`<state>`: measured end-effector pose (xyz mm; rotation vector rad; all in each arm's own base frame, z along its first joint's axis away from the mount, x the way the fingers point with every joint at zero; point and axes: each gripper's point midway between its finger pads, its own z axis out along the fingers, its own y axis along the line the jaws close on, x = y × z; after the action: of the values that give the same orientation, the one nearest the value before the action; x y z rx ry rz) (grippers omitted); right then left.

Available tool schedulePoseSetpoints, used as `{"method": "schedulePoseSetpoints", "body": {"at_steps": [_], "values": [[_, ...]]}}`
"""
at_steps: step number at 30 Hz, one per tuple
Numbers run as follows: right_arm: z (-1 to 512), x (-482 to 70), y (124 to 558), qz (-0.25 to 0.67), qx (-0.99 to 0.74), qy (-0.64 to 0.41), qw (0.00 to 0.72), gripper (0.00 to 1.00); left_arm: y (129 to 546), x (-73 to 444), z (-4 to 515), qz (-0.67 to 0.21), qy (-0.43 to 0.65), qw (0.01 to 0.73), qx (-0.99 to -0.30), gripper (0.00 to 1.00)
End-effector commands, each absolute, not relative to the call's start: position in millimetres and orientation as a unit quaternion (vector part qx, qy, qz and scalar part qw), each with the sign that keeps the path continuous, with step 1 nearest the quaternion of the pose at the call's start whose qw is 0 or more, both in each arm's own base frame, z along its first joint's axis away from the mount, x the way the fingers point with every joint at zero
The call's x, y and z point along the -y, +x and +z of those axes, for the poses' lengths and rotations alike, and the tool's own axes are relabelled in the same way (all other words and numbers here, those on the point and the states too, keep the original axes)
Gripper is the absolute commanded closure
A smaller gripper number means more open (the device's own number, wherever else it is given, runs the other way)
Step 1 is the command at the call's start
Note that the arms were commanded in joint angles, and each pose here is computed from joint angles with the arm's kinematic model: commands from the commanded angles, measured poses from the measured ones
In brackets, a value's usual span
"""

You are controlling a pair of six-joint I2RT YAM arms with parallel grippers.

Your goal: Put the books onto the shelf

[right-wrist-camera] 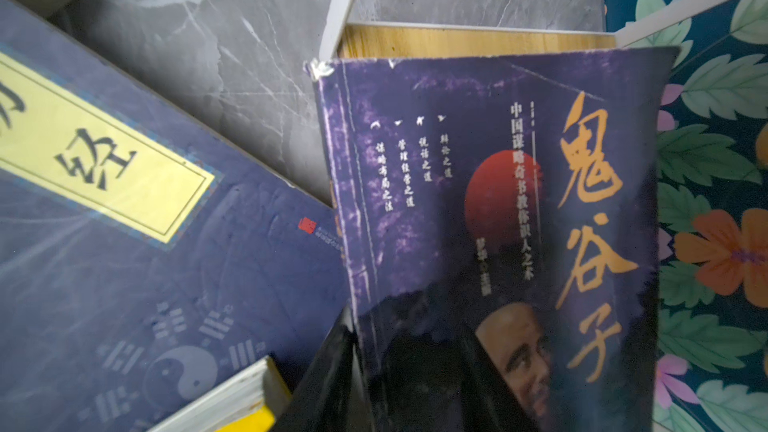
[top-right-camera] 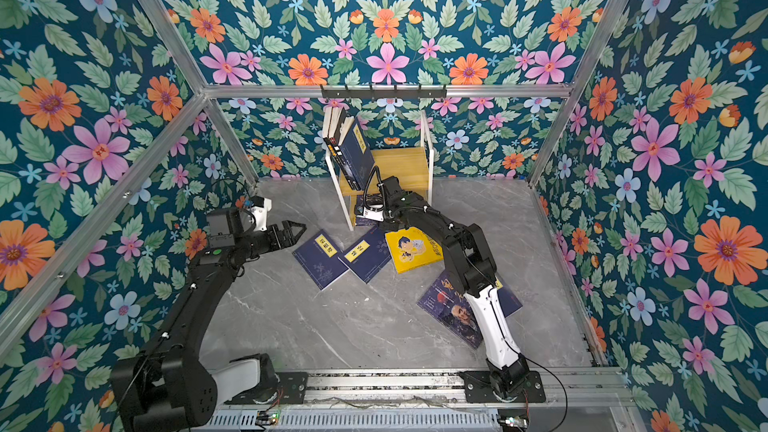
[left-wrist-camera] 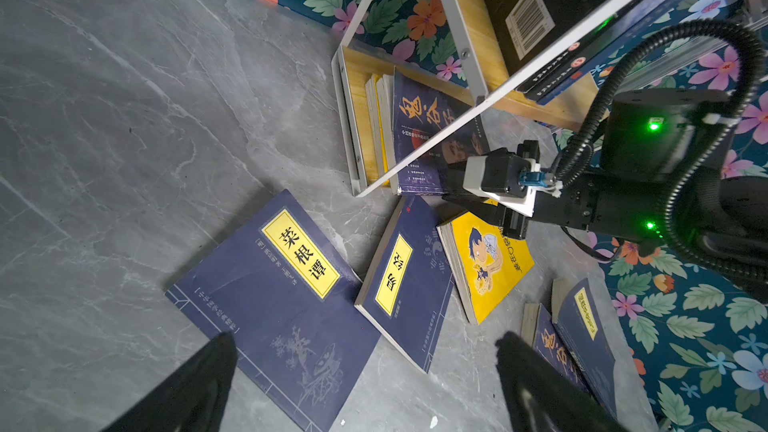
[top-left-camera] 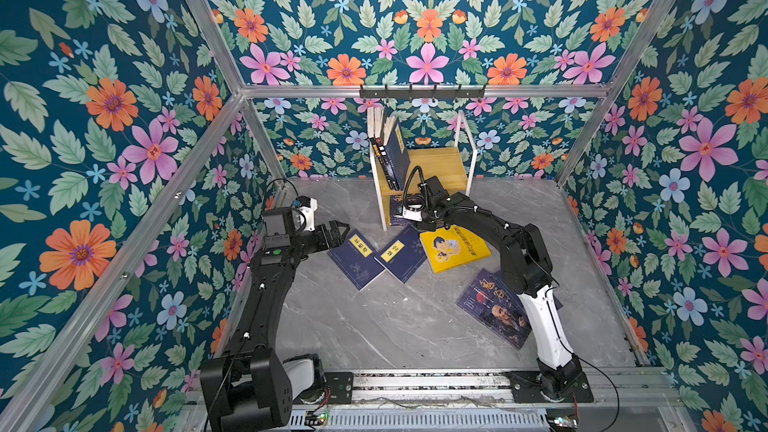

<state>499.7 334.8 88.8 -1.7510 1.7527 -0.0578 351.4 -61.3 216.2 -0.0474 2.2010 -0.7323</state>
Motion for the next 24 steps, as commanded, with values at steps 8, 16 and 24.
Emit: {"method": "schedulePoseSetpoints", "body": {"at_steps": [8, 16, 24], "values": [[87, -344, 499, -0.015, -0.666, -0.667, 0.332, 0.65, 354, 60, 219, -0.289, -0.018, 0.407, -0.866, 0.00], [95, -350, 502, -0.019, -0.658, -0.666, 0.351, 0.68, 354, 61, 222, -0.291, -0.018, 0.409, -0.864, 0.00], [103, -355, 501, -0.020, -0.648, -0.668, 0.365, 0.70, 353, 62, 223, -0.294, -0.017, 0.410, -0.863, 0.00]]}}
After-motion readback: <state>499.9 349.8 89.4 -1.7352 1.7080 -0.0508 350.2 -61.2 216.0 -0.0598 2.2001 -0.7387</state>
